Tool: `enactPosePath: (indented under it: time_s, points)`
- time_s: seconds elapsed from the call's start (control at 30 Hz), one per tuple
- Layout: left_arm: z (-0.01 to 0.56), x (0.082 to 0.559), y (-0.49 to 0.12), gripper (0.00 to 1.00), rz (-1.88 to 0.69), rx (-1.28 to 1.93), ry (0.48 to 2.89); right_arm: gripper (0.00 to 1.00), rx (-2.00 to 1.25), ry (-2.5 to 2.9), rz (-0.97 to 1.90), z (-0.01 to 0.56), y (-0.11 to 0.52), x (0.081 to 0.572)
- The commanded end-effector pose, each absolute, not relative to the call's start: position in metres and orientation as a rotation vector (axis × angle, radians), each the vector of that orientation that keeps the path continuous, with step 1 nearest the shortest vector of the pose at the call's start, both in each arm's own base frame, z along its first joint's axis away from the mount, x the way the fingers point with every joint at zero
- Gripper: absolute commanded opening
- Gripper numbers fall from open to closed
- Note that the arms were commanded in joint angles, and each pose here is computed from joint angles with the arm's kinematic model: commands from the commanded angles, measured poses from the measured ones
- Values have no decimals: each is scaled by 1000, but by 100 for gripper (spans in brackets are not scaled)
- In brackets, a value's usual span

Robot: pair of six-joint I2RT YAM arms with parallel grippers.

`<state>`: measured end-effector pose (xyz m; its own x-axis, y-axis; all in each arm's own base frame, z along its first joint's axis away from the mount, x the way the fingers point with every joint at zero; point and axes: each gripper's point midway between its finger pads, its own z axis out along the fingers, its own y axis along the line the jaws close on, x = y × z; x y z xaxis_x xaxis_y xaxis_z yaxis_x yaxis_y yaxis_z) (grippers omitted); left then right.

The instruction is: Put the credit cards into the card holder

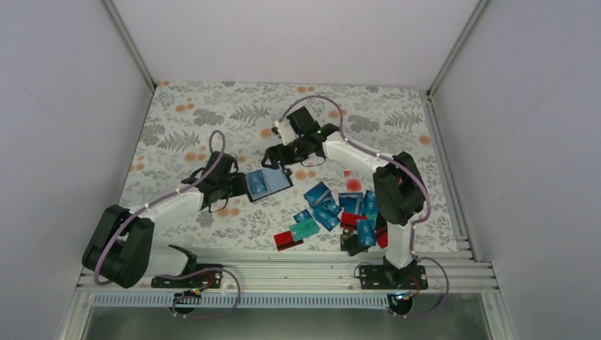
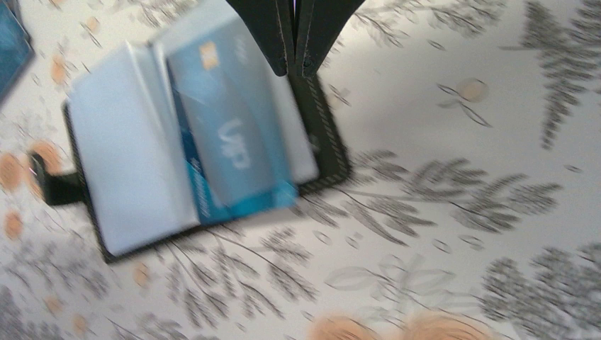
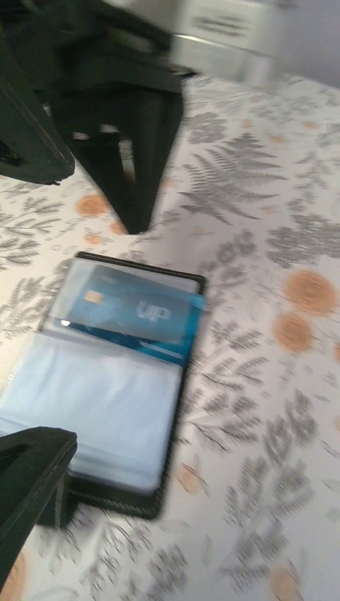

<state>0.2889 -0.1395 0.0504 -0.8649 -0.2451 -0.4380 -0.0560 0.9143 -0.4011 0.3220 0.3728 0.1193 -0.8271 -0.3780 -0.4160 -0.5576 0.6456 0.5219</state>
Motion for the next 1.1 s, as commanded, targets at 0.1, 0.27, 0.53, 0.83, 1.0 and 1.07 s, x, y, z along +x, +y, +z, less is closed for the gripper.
enactPosePath:
  time_s: [0.1,0.27,0.53,0.83,1.0,1.07]
  points:
    - [49,248,-168,2,-710,-223,2620,82,-825,2503,1179,122,410,350]
    - [38,239,-167,2,-756,-294,2621,68,-842,2534,1226,100,434,358]
    - [25,228,-179,2,-860,-338,2628,28,-824,2620,1117,60,456,366]
    - [18,229,-191,2,-900,-345,2628,9,-845,2744,776,13,450,362]
    - [12,237,-190,2,-851,-356,2637,6,-912,2765,756,8,451,347]
    - [9,240,-188,2,-814,-364,2641,5,-939,2764,760,11,452,341]
